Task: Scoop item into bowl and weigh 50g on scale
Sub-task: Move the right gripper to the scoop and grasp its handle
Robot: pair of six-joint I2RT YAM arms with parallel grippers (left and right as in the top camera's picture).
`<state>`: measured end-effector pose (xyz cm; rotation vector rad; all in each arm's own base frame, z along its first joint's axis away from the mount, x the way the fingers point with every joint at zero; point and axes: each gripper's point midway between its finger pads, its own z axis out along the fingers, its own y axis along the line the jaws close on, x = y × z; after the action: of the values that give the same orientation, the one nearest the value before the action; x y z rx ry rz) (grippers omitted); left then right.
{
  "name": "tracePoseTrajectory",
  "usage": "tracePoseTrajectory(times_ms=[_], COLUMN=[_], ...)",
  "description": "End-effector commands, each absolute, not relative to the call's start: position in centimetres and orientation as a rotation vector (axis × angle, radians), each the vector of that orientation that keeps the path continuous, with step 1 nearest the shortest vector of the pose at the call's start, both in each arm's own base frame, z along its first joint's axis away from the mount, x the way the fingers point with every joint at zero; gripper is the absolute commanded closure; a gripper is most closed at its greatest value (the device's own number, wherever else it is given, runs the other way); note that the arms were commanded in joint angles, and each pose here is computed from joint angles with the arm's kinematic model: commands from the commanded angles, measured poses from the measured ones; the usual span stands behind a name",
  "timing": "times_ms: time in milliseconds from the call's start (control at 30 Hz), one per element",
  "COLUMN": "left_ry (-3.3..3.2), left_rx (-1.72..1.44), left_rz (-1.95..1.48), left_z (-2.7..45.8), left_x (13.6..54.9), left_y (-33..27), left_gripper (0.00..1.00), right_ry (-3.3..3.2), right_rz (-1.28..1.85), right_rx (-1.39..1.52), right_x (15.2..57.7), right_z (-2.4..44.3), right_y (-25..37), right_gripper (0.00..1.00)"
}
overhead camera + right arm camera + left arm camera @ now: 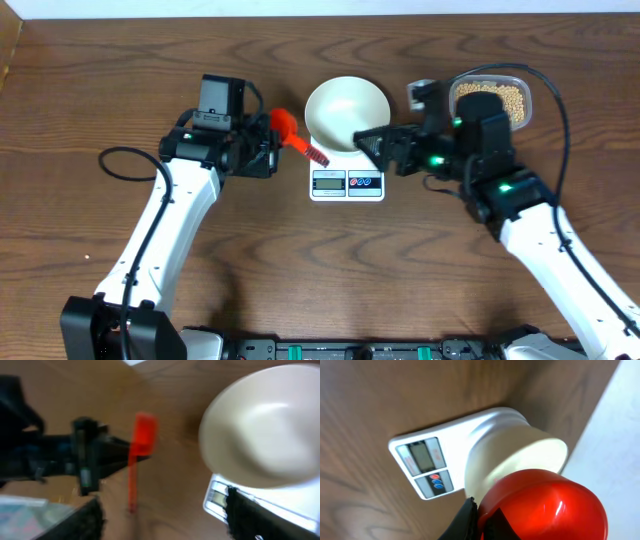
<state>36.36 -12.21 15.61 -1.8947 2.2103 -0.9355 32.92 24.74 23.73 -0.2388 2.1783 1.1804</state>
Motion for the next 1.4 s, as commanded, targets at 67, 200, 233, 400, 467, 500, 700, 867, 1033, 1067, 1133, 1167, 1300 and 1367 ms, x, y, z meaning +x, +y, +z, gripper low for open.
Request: tracePoseTrajectory(times_ms=[67,200,233,400,467,500,700,867,1033,1067,1133,1167,1300,1367], left_ry=[2.158,2.142,2.132,2.139,2.158,2.169,2.215,2.228,2.237,2.237,2.237,2.237,2.237,2.237], left_rx=[-1.95,-1.979,-1.996,-2.033,-2.034,-2.038,-2.069,-2.072,-2.089,-2.091,-2.091,-2.091,-2.091,-2.091], left_rz=[-0.969,-0.972,-0.974,-1.018,-1.042,-1.05,-1.042,-1.026,-1.004,-1.002,-1.002,-1.002,-1.002,-1.002], left_z=[16.4,16.3,16.3,16.5,16.6,16.7,16.4,16.2,16.0,15.9,15.9,15.9,15.9,15.9], left_x=[36.5,36.5,36.5,36.2,36.0,35.9,34.9,34.6,34.2,34.1,34.1,34.1,34.1,34.1], left_y=[-13.1,-13.1,-13.1,-13.7,-14.1,-14.3,-14.6,-14.6,-14.5,-14.5,-14.5,-14.5,-14.5,-14.5], left_gripper=[0.93,0.93,0.93,0.93,0.93,0.93,0.93,0.93,0.93,0.93,0.93,0.93,0.93,0.93], right_ry=[2.192,2.199,2.201,2.2,2.204,2.205,2.21,2.205,2.191,2.191,2.191,2.192,2.212,2.221], right_rz=[1.218,1.187,1.178,1.145,1.141,1.143,1.144,1.153,1.169,1.171,1.174,1.175,1.185,1.192], right_rx=[-0.176,-0.147,-0.143,-0.152,-0.155,-0.159,-0.162,-0.173,-0.195,-0.199,-0.205,-0.207,-0.169,-0.153], right_x=[32.5,32.1,32.0,31.6,31.5,31.5,31.9,31.8,31.4,31.3,31.1,31.1,31.0,31.0], right_z=[24.0,23.8,23.7,23.4,23.1,23.0,22.4,22.4,22.7,22.7,22.7,22.7,22.4,22.3], right_y=[27.7,28.6,28.9,29.8,30.1,30.3,30.7,31.1,31.7,31.9,32.0,32.1,32.0,32.0], right_gripper=[0.35,0.38,0.38,0.41,0.46,0.48,0.58,0.64,0.71,0.71,0.73,0.73,0.77,0.78])
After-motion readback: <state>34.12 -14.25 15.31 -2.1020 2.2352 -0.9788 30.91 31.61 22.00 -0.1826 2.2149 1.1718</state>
